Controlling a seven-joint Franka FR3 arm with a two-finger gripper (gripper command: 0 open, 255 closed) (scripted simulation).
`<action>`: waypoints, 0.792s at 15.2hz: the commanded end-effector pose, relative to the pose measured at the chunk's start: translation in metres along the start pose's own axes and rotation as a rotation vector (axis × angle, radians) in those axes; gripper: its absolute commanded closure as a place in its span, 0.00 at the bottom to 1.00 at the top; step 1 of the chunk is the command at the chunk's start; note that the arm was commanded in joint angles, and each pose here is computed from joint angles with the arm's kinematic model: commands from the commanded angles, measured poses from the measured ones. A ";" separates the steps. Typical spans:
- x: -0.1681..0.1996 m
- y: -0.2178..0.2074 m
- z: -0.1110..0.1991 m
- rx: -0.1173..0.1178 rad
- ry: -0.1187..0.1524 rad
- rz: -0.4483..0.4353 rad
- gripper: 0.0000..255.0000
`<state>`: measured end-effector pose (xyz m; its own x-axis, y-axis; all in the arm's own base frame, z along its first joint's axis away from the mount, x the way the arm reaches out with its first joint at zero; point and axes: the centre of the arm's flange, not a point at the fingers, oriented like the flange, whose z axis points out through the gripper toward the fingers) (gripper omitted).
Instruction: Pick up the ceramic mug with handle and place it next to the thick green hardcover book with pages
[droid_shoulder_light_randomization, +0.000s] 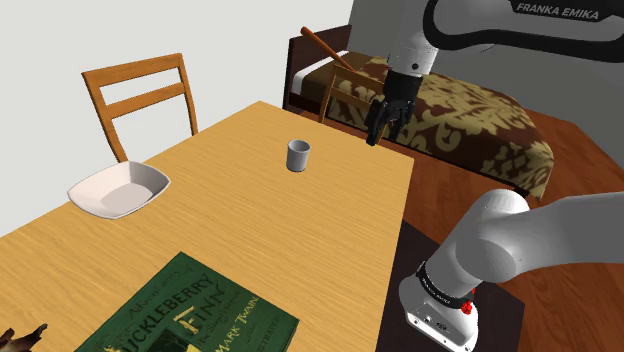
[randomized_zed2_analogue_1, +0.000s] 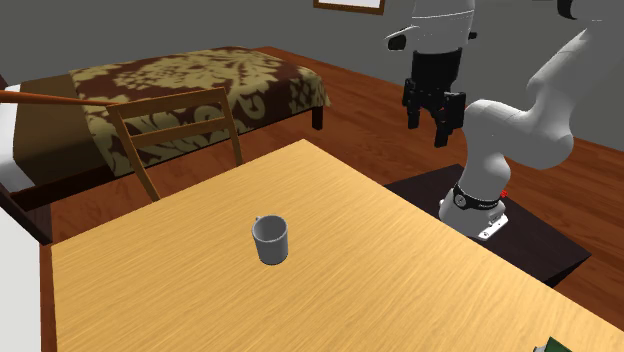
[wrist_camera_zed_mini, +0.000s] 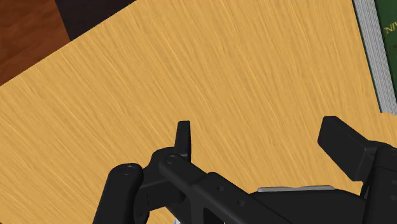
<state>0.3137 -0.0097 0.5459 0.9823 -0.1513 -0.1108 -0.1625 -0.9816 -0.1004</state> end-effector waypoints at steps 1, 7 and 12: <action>0.000 0.000 0.000 0.000 0.000 0.000 0.00; 0.066 -0.007 0.038 -0.031 0.019 0.017 0.00; 0.122 -0.012 0.069 -0.057 0.035 0.031 0.00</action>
<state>0.4204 -0.0078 0.4755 0.9799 -0.1814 -0.0824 -0.1856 -0.9815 -0.0464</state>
